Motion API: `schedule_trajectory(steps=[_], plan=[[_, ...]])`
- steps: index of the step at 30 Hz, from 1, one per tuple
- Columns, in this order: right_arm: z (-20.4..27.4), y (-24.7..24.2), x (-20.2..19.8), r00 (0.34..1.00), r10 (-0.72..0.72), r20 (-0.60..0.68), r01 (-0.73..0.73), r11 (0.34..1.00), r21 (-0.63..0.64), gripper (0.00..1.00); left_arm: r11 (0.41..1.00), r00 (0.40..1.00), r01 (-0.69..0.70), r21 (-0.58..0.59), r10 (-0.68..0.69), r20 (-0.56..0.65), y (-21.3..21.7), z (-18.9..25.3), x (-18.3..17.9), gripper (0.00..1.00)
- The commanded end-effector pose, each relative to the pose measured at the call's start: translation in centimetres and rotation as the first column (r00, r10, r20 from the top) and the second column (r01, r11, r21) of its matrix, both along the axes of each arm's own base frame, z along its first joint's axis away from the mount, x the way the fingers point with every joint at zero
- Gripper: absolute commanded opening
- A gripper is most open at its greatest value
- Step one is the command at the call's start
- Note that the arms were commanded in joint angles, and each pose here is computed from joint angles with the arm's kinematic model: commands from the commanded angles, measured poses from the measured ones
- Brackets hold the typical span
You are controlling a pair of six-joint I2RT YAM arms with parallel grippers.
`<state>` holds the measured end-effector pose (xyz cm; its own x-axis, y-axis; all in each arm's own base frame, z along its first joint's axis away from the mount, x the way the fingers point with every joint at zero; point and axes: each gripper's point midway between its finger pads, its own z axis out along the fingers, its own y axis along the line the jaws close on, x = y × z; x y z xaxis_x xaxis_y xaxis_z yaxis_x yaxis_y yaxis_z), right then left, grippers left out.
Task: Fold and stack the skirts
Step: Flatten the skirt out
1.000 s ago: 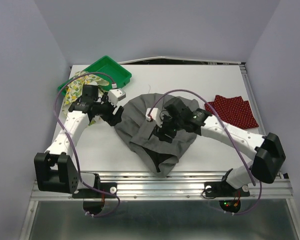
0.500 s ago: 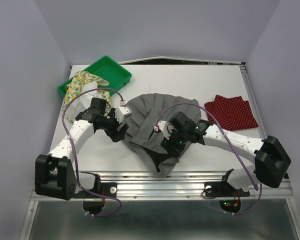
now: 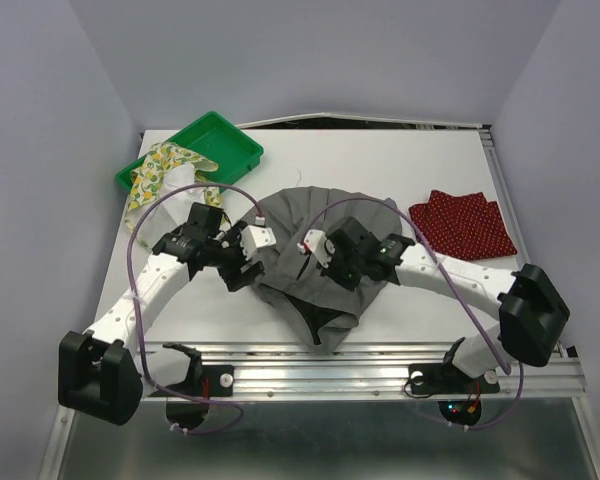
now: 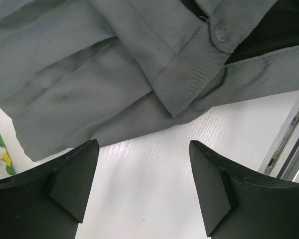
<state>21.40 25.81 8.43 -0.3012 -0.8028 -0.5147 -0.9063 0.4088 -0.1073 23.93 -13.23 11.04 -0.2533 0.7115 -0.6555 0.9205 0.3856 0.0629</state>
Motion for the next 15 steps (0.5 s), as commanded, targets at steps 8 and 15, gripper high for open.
schedule_trajectory(steps=[8, 15], plan=[[6.5, 0.2, 1.1, 0.998, 0.047, -0.029, -0.042, 0.987, 0.153, 0.55, 0.945, 0.927, 0.305, 0.12, -0.323, 0.192, -1.7, 0.8, -4.0, 0.87], [2.3, -1.6, -2.9, 0.98, 0.077, -0.181, -0.055, 0.991, 0.121, 0.61, 0.825, 0.752, 0.524, 0.213, -0.565, 0.34, -5.6, -0.6, -8.4, 0.85]])
